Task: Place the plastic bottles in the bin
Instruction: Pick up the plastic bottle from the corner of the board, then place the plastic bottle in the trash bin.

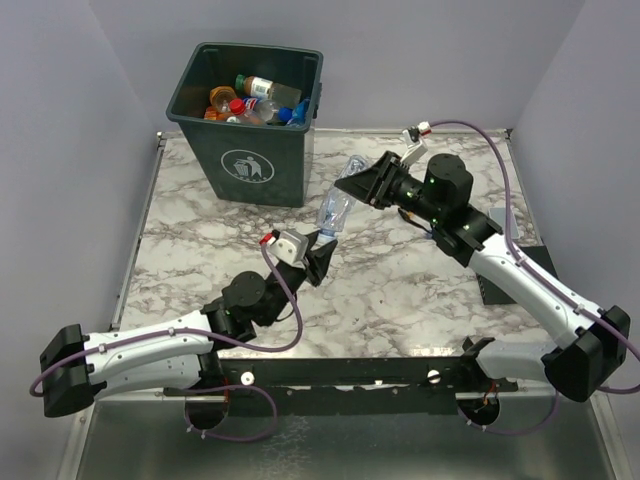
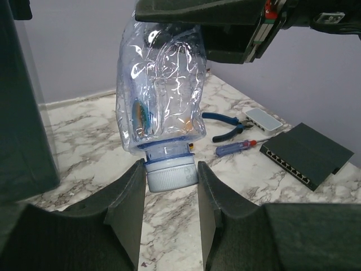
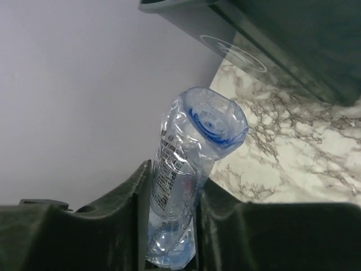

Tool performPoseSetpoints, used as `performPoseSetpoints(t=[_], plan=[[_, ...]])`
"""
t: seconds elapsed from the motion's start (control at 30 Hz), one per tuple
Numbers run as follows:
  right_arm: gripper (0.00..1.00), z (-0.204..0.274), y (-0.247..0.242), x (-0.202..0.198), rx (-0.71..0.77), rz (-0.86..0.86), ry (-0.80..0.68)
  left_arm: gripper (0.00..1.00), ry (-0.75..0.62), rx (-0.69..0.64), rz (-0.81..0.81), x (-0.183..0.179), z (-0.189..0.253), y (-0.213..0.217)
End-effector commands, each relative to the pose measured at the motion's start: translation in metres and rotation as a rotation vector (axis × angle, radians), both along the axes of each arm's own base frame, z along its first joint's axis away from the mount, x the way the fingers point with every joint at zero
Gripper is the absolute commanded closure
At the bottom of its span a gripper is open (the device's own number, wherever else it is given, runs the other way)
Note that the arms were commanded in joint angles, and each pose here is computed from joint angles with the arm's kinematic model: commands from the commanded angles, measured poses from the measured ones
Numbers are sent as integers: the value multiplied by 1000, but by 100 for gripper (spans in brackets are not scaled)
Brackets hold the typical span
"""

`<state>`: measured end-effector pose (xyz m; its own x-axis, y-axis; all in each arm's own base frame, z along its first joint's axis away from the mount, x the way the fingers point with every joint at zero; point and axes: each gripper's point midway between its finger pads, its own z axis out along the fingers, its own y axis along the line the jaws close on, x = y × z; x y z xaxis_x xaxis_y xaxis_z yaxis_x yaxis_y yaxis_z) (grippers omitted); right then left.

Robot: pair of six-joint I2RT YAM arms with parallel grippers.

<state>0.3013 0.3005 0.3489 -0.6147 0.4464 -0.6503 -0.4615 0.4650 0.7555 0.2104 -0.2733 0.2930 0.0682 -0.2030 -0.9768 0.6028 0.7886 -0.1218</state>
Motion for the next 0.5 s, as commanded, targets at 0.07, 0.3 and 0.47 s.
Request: performPoseSetpoints(t=[0.07, 0.3, 0.47], plan=[[76, 72, -11, 2, 58, -52, -255, 10, -12, -131, 52, 0, 45, 22], [76, 170, -26, 30, 76, -192, -523, 1, 35, -187, 153, -1, 51, 62], [76, 229, -23, 54, 106, -267, -687, 1, 82, -206, 190, -4, 31, 81]])
